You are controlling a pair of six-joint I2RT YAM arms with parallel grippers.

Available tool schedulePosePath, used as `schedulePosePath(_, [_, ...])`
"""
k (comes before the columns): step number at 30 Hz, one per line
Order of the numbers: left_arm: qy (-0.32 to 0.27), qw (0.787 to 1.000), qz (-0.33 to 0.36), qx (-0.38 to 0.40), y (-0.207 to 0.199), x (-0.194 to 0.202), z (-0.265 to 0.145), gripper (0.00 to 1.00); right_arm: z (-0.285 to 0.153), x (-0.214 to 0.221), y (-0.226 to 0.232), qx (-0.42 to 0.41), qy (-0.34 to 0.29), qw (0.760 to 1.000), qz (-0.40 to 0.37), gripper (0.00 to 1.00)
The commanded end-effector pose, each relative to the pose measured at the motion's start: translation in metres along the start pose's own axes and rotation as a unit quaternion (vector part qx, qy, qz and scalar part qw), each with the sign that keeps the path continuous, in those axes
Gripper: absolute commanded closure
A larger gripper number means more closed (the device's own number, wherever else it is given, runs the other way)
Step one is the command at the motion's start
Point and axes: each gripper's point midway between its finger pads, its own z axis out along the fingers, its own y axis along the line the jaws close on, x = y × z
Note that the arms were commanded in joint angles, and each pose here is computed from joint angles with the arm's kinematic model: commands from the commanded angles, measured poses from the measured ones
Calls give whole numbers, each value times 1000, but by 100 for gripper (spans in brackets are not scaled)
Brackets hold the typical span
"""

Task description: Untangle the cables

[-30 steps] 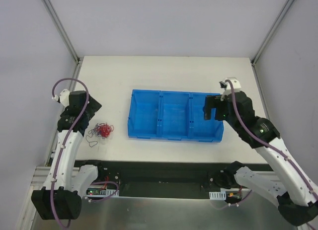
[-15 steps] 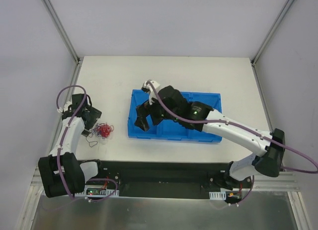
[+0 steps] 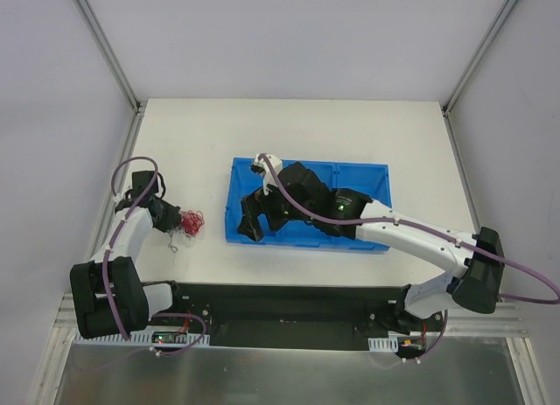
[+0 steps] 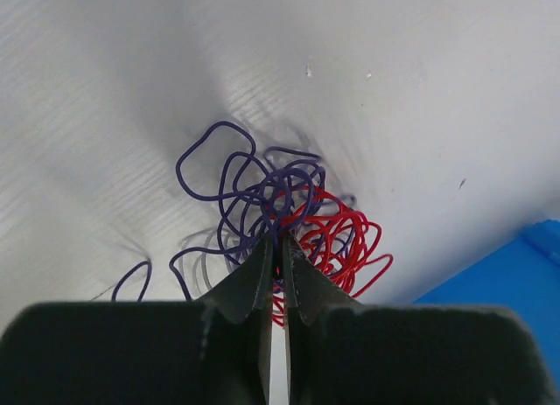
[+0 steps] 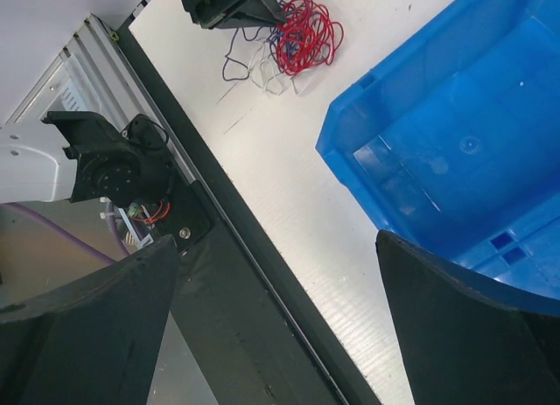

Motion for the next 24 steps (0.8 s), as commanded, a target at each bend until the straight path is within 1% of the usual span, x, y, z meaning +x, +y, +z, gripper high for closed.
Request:
schedulePosePath(1, [-2,999,7,48,-28,-13,-7,100,-24,-22,3,3,-57,998,7,4])
schedulePosePath(5, [9,992,42,122,-58,-13,-17,100,-23,-24,-2,17,-62,998,7,4])
schedulePosePath(9, [46,974,88,202,-86,-3,-36,100,-15,-37,13,-18,-71,997,10,4])
schedulePosePath(11, [50,967,103,229,-95,-1,-45,100,-8,-48,18,-23,-83,996,8,4])
schedulePosePath(15, [42,953,132,269,-104,-1,-64,100,18,-68,19,-22,-106,994,-5,2])
schedulePosePath(18, [39,945,142,293,-108,2,-78,100,44,-75,18,-22,-105,994,-14,1])
schedulePosePath(22, [28,937,155,313,-111,2,-90,100,70,-86,19,-36,-105,994,-12,5])
schedulePosePath(24, [25,933,163,321,-112,2,-94,100,84,-90,10,-30,-108,994,0,10])
